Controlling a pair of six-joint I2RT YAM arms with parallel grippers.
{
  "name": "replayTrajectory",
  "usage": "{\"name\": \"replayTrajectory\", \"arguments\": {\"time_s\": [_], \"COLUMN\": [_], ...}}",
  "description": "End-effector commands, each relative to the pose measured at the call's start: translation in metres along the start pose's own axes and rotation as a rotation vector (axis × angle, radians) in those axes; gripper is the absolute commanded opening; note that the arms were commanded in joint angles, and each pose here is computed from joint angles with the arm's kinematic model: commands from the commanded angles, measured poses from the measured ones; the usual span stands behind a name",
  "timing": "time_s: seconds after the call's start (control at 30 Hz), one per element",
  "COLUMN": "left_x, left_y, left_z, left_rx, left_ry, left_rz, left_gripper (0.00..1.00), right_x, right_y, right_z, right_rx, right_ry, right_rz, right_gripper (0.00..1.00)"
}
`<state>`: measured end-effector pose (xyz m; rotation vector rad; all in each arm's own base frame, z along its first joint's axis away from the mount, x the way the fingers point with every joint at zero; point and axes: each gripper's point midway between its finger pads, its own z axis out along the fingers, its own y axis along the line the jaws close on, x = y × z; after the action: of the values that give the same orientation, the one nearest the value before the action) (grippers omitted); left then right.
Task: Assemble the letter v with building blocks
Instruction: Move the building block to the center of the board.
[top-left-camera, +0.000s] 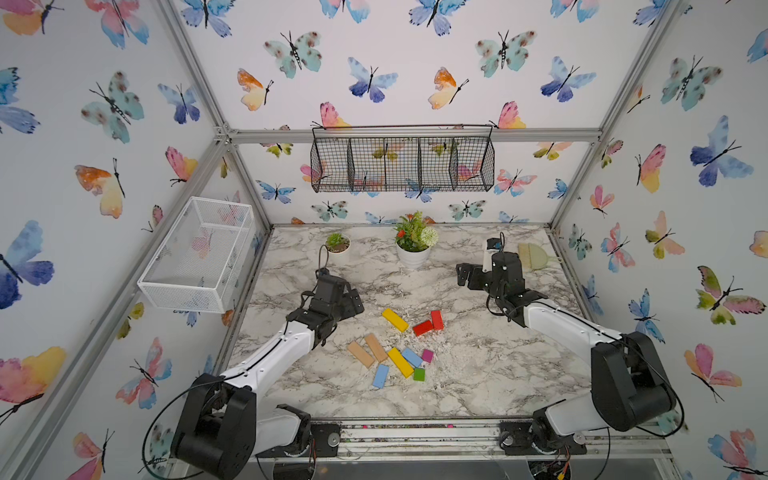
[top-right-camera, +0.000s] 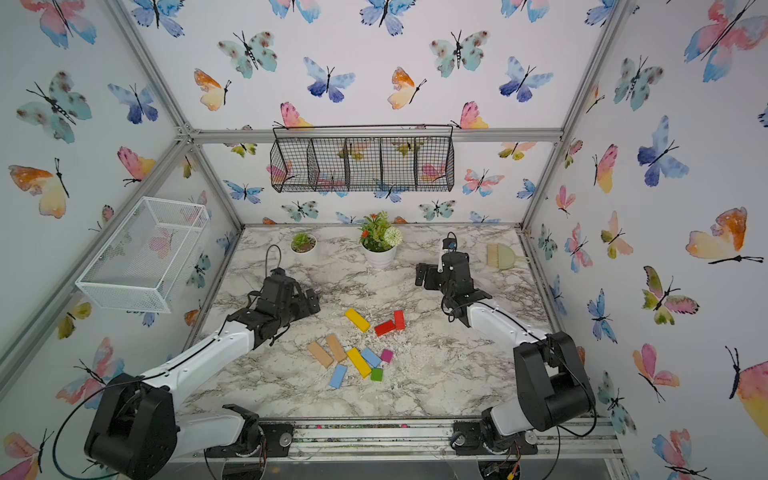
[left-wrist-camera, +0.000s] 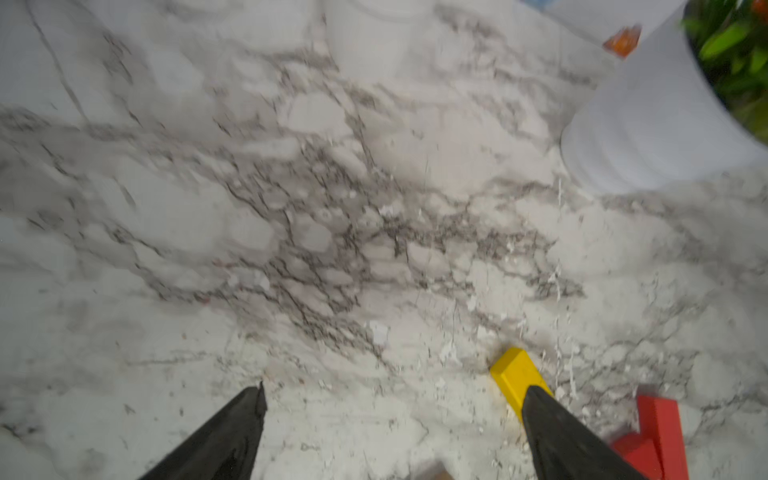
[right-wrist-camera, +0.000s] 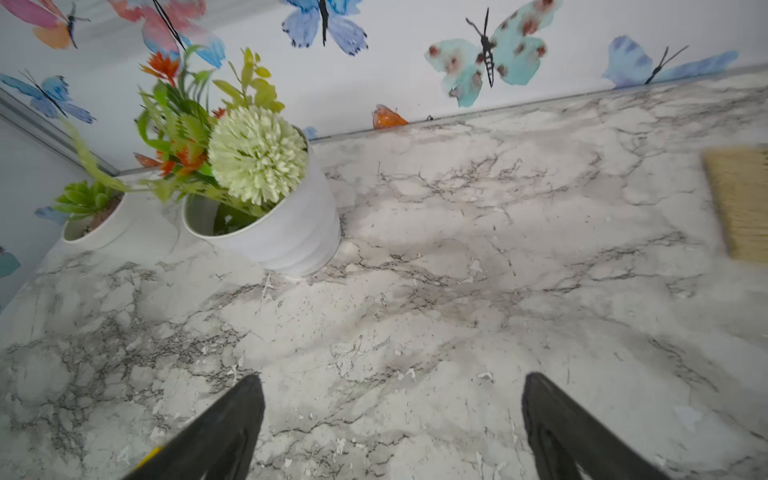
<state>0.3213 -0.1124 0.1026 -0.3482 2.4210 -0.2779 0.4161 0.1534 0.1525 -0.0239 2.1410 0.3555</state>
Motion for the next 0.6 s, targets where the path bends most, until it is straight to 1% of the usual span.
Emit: {"name": "replayTrajectory", "arguments": {"time_s": [0.0,0.13,0.33,0.43,0.57], "left_x": [0.042,0.062,0.078,0.088,0.098], "left_y": [0.019,0.022,0.028,0.03,0.032], "left_z": [0.004,0.002,-0.006,-0.007,-0.009], "left_rx": [-0.099,-0.092,-0.066,-0.055,-0.043], "left_ry": [0.11,0.152,0.181,0.201,0.223], "left_rz": [-0.046,-0.073,-0.106,-0.126,-0.138], "left_gripper": [0.95,0.91,0.89,0.84,0.83], "right_x": [0.037,0.044,0.054,0.056,0.057], "right_y": [-0.013,-0.013,-0.014,-0.012,-0.01], "right_z": [0.004,0.006,0.008,0.009,0.01], "right_rx": [0.055,0.057,0.06,0.056,0.046], "right_ry": [0.136,0.158,0.186,0.194,0.201], "right_rz": [-0.004,-0.013,-0.025,-0.029,-0.03], "right_gripper": [0.98,0.98,0.98,0.98,0.98]}}
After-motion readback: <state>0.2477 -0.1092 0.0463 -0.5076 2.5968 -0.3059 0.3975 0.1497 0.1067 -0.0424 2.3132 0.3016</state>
